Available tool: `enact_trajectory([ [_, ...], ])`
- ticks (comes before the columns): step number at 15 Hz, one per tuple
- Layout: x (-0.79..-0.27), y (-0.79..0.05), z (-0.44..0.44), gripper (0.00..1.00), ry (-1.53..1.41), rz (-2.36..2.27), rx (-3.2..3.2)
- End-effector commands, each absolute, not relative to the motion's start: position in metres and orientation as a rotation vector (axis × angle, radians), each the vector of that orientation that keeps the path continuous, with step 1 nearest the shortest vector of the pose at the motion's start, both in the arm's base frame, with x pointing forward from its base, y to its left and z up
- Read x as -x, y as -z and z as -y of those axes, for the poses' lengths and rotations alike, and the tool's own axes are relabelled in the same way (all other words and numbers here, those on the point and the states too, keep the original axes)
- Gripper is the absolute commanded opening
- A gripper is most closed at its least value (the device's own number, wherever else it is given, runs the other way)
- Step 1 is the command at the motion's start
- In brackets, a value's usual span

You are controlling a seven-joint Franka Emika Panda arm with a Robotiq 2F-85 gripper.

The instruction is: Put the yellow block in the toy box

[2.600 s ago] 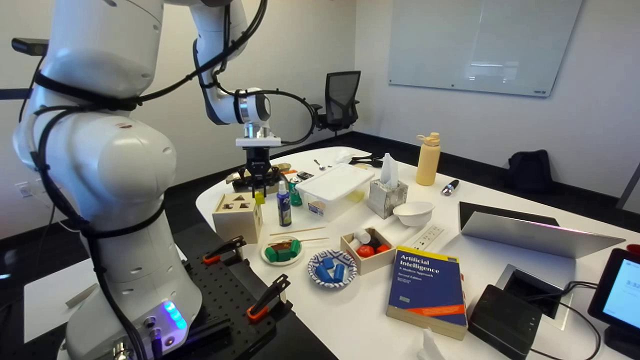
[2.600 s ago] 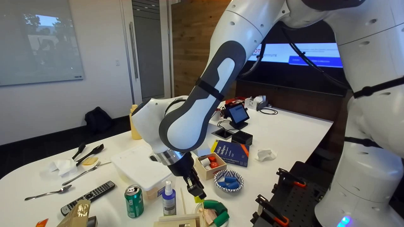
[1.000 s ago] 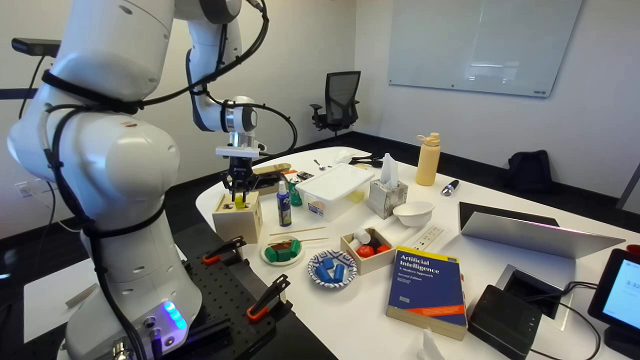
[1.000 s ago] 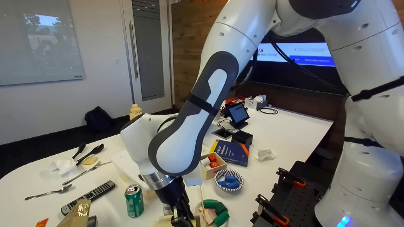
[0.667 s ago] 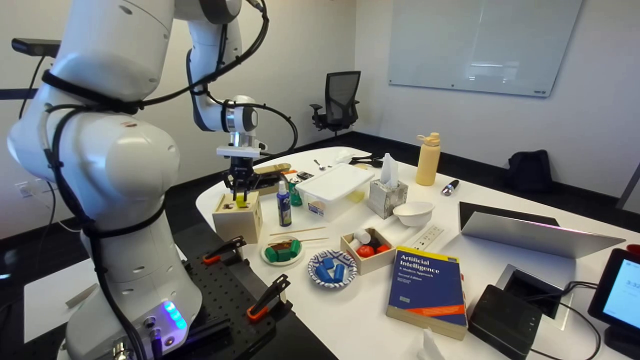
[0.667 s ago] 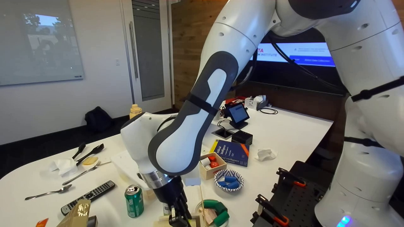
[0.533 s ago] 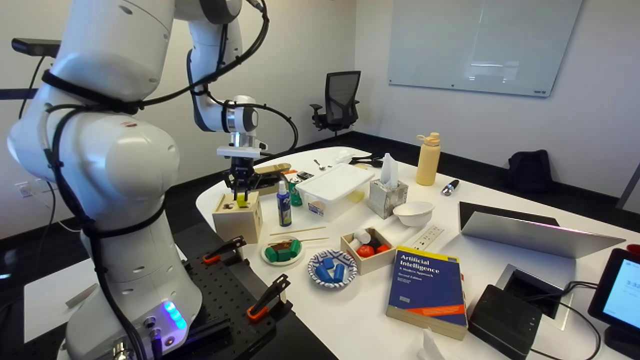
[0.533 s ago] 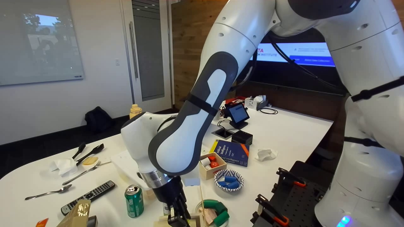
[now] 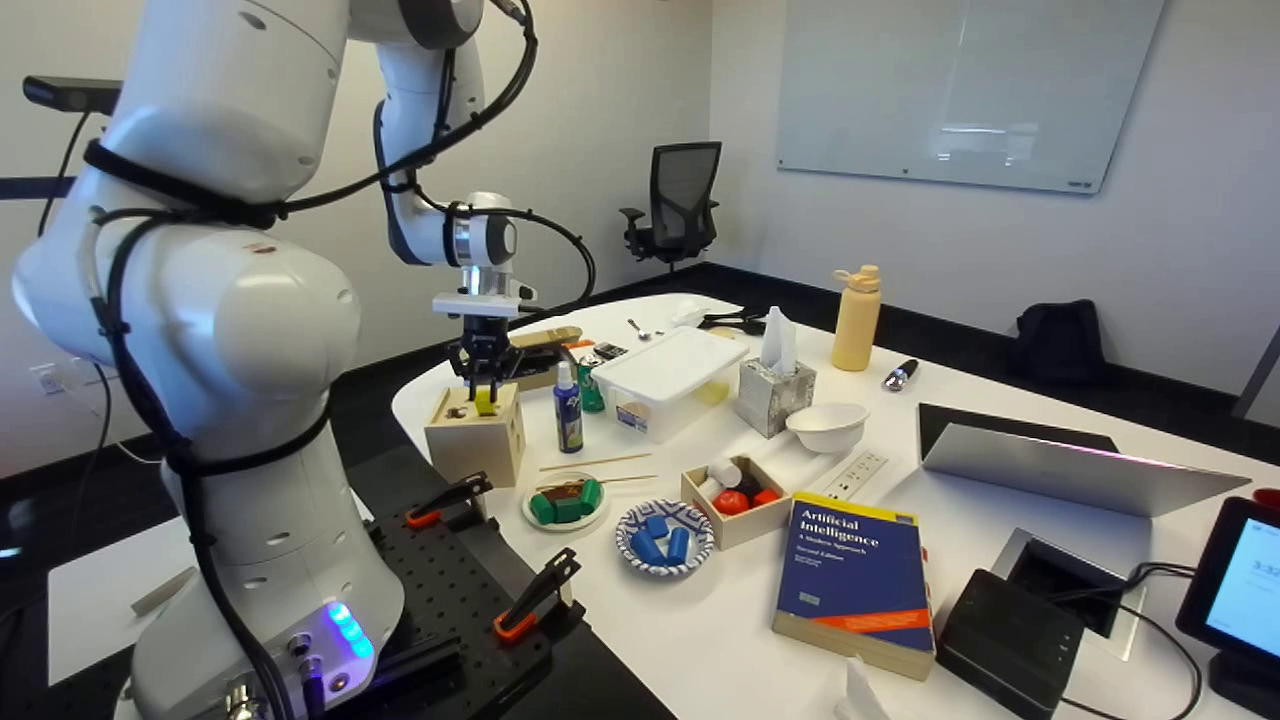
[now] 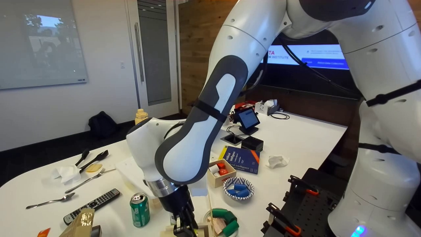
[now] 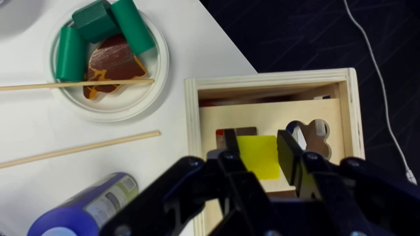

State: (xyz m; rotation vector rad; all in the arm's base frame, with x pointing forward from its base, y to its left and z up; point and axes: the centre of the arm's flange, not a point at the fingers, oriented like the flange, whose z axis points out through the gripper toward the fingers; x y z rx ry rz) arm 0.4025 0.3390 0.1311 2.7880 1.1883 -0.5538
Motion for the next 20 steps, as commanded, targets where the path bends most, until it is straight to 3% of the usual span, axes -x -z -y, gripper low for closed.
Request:
enact_trajectory([
  [1, -0.399, -0.131, -0.339, 0.10, 0.526, -1.140, -2.787],
  [13, -0.409, -0.129, -0.321, 0.10, 0.547, -1.095, -2.795],
  [15, -0.410, -0.128, -0.321, 0.60, 0.554, -1.098, -2.794],
  [16, -0.410, -0.128, -0.320, 0.61, 0.554, -1.099, -2.794],
  [20, -0.408, -0.129, -0.319, 0.88, 0.563, -1.104, -2.795],
])
